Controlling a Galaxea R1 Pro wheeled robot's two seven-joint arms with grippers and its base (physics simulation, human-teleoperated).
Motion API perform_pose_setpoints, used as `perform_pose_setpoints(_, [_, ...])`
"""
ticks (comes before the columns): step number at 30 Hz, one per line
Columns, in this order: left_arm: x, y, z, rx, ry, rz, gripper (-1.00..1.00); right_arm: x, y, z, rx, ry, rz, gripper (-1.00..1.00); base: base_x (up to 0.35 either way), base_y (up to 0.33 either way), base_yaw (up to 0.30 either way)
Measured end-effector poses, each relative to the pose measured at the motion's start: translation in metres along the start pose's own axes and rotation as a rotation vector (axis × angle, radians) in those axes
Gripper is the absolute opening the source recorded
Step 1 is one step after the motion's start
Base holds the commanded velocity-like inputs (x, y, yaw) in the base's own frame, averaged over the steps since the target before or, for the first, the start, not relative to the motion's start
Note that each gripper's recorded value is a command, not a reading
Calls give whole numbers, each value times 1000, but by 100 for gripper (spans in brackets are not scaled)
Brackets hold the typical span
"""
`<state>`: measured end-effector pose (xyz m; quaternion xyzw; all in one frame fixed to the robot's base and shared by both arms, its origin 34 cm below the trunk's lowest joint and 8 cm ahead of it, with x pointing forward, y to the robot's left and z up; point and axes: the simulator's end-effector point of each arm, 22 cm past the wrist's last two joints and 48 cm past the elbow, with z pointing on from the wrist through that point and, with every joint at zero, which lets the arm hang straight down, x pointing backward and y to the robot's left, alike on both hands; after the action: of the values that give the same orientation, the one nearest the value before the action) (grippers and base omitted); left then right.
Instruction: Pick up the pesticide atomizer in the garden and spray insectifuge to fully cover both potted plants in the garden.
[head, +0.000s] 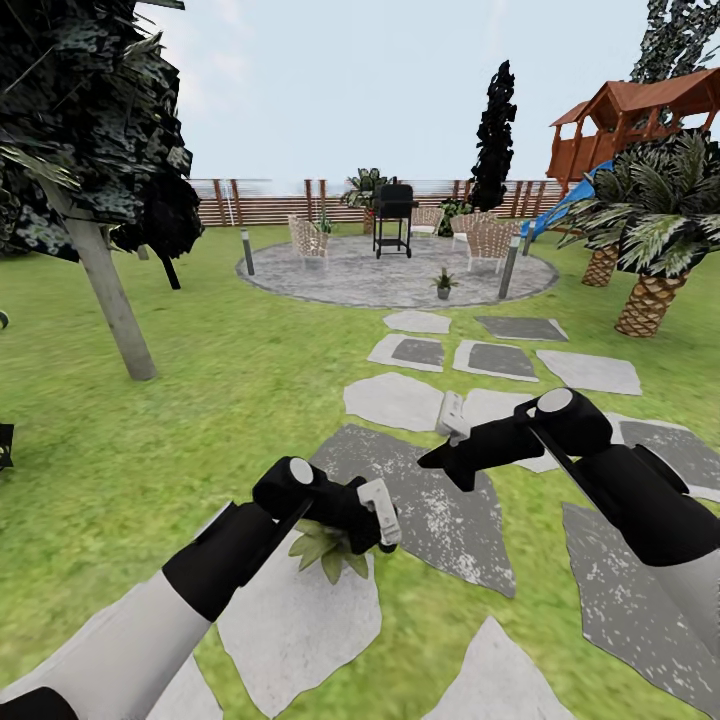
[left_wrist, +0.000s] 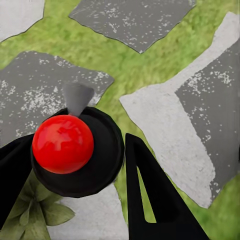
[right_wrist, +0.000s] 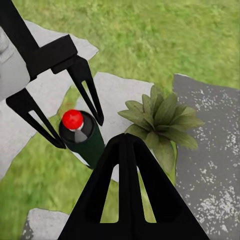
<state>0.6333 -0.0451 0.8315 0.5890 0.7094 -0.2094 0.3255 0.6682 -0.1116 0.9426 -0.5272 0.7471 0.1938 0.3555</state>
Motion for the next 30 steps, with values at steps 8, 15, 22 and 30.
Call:
perform_pose_setpoints(8, [-9,2,-1,-5,-5,1,-100,-4,3,2,-6,-6,-2,-100,0,0,0])
perform_pose_setpoints(15, [-14,6,-4,-12,-7,2,-100,-9,7,6,-16,-16,-6,-100,0,0,0])
perform_pose_setpoints(22, [-16,10,-5,-19,-7,1,-100,-10,7,6,-16,-18,-6,-100,0,0,0])
perform_pose_setpoints(30, [-20,14,-8,-27,-11,4,-100,-11,8,7,-18,-19,-7,-100,0,0,0])
